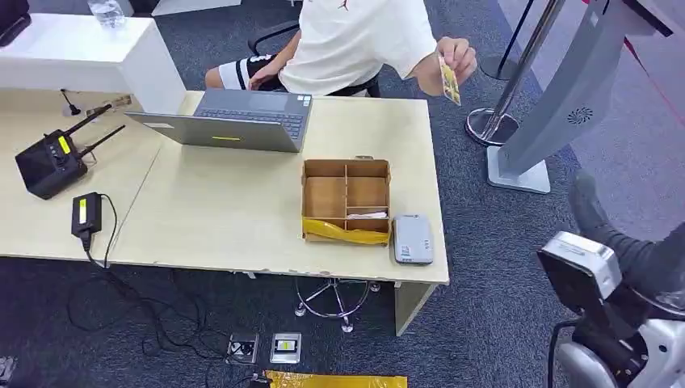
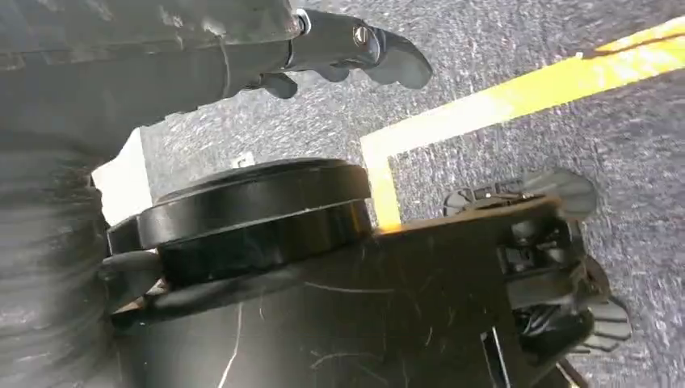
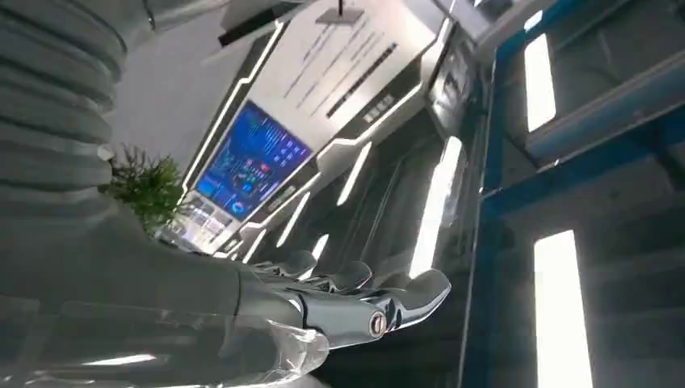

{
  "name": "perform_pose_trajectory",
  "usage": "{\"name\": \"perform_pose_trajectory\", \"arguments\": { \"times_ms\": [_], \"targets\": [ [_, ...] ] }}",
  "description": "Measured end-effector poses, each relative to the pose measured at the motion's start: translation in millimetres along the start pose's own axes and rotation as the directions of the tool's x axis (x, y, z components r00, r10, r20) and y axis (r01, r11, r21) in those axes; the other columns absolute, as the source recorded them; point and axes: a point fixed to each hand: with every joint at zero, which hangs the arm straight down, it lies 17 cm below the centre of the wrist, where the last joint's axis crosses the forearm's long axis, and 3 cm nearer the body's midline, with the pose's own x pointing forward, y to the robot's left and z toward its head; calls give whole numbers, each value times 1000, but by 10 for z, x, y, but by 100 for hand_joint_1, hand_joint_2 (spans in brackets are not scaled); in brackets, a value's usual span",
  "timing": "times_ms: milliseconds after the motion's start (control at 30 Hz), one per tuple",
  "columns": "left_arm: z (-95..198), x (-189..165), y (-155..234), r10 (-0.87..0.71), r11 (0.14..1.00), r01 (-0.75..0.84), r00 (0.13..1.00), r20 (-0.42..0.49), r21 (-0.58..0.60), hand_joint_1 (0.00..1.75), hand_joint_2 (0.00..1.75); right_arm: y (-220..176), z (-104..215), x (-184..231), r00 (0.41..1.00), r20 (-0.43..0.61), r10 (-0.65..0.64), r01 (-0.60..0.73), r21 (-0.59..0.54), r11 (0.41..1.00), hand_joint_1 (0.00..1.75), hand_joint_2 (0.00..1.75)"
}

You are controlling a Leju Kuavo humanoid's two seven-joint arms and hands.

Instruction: Pass the card to the sensor for recognition and then transmit it.

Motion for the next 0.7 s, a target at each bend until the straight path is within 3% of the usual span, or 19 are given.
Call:
{"name": "perform_pose_trajectory", "arguments": {
  "times_ms": [200, 433, 700],
  "targets": [
    [5, 34, -38, -29, 999, 29, 999, 31, -16, 0, 175, 460, 56, 306, 999, 50, -19, 9, 193, 981, 0, 175],
    [6, 61, -42, -58, 998, 59, 997, 55, -12, 0, 175, 734, 33, 724, 989, 128, -78, 36, 301, 953, 0, 175],
    [12, 78, -62, -104, 994, 106, 992, 71, -24, 0, 175, 1265, 196, 1229, 967, 214, -140, 18, 488, 873, 0, 175]
  ]
}}
